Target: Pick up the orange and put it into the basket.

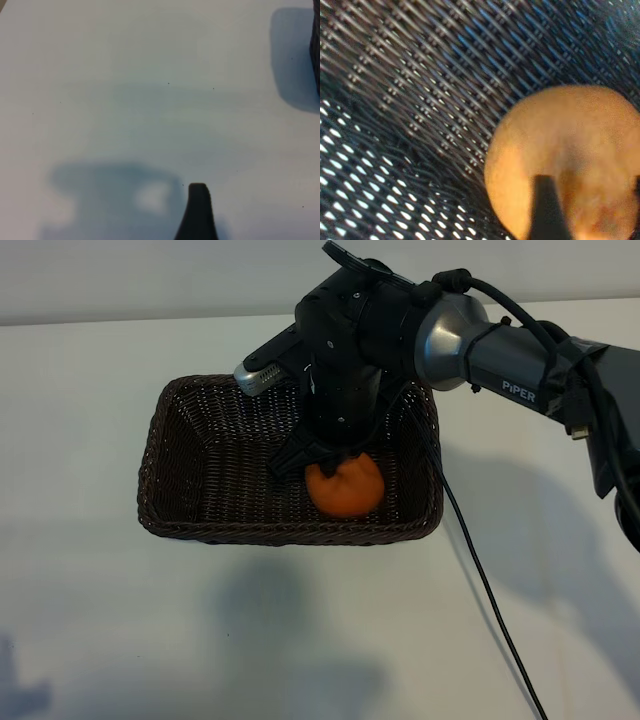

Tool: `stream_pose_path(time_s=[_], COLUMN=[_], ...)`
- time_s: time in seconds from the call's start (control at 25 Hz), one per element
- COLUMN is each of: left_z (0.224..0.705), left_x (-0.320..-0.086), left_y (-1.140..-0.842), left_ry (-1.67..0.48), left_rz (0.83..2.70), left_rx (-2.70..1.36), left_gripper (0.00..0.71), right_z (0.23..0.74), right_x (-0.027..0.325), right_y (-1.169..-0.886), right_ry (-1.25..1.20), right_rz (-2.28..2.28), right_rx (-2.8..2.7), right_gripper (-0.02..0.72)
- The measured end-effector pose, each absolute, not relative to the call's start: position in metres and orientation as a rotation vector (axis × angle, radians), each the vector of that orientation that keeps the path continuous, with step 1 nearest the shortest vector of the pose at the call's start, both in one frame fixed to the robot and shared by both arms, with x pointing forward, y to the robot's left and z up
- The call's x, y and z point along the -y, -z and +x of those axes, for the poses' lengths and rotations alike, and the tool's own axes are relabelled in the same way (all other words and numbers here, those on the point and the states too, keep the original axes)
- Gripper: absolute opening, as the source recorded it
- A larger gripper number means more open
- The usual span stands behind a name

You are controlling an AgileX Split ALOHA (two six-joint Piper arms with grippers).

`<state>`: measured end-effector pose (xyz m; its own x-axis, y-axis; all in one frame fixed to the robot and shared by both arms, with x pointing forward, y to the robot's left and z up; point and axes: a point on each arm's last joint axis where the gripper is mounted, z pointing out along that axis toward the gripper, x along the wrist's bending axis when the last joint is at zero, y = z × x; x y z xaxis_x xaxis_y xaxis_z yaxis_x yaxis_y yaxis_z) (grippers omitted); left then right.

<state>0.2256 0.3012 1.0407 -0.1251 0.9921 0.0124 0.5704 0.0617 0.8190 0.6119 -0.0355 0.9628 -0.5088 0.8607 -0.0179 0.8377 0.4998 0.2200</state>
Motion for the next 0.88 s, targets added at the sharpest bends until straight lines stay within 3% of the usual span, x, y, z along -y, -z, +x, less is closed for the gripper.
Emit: stream_pose_path(time_s=[0.08, 0.2, 0.88], left_z=[0.226, 0.226, 0.226], left_x=[-0.301, -0.301, -0.301], left_y=[-1.041, -1.041, -1.041], left_ry=[-0.928, -0.928, -0.928], left_rz=[1.562, 1.562, 1.562], left_rx=[-1.76, -1.76, -1.76], left_gripper=[0.592, 0.592, 0.592], right_z=[0.611, 0.611, 0.638], right_x=[0.035, 0.033, 0.046], right_y=[-0.963, -0.967, -1.039], right_ry=[-0.28, -0.289, -0.393], right_rz=[1.491, 1.508, 1.5], right_rx=[-2.617, -2.624, -2.496], right_gripper=[0.637, 0.698, 0.651])
